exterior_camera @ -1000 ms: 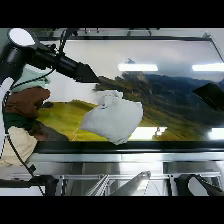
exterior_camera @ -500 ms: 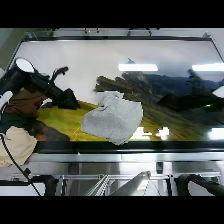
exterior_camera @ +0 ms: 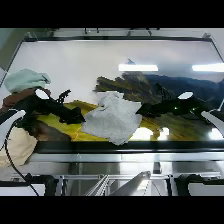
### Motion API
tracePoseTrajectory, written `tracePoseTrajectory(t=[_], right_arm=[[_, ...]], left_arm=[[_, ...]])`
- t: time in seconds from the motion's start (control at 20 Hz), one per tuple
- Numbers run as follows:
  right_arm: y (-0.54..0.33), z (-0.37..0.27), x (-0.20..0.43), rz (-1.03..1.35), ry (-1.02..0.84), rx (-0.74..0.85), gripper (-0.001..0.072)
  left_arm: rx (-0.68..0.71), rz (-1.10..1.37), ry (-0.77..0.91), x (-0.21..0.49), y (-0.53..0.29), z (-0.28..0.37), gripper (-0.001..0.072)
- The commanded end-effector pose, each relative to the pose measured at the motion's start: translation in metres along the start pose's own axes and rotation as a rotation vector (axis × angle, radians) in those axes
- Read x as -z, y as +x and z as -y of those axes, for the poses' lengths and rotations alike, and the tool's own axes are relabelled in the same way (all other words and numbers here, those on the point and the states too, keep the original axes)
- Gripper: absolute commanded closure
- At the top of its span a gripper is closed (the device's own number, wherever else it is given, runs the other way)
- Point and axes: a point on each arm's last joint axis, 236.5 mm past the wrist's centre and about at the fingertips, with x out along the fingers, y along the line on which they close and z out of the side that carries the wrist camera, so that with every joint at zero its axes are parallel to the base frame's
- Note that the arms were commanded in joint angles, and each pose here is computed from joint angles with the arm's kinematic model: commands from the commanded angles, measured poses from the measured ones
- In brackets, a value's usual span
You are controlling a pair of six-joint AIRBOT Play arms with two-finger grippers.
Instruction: Fold the shirts.
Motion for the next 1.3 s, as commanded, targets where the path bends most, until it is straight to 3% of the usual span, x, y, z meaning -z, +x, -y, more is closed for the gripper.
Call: tracePoseTrajectory(t=[0.0, 0.05, 0.1, 0.2, 0.45, 0.65, 0.85, 1.0, 1.25], right_arm=[[0.004, -0.022, -0.009, 0.034, -0.007, -0.110, 0.0481], [0.002, -0.027, -0.008, 0.024, -0.010, -0.129, 0.0646], [0.000, -0.033, -0.006, 0.008, -0.018, -0.150, 0.0695], [-0.008, -0.052, -0.001, -0.029, -0.082, -0.207, 0.0695], [-0.101, -0.113, -0.026, 0.077, -0.228, -0.330, 0.0696], [-0.266, -0.247, -0.031, 0.541, -0.529, -0.550, 0.0695], [-0.315, -0.314, 0.020, 0.768, -0.807, -0.385, 0.0694], [-0.303, -0.326, 0.031, 0.806, -0.901, -0.255, 0.0694], [-0.215, -0.280, -0.005, 0.600, -0.879, -0.119, 0.0694]], left_arm=[[0.012, 0.122, 0.026, -0.028, 0.026, 0.014, 0.0411], [0.051, 0.120, 0.022, -0.030, 0.033, 0.024, 0.0413], [0.096, 0.100, 0.011, -0.029, 0.038, 0.036, 0.0416], [0.154, 0.033, 0.077, -0.023, 0.032, 0.057, 0.0700], [0.269, 0.093, 0.309, -0.022, -0.085, 0.135, 0.0701], [0.282, 0.560, 0.591, -0.001, -0.273, 0.225, 0.0700], [0.191, 1.076, 0.805, 0.072, -0.420, 0.290, 0.0689], [0.148, 1.102, 0.825, 0.090, -0.423, 0.287, 0.0689], [0.171, 0.784, 0.637, 0.030, -0.315, 0.225, 0.0689]])
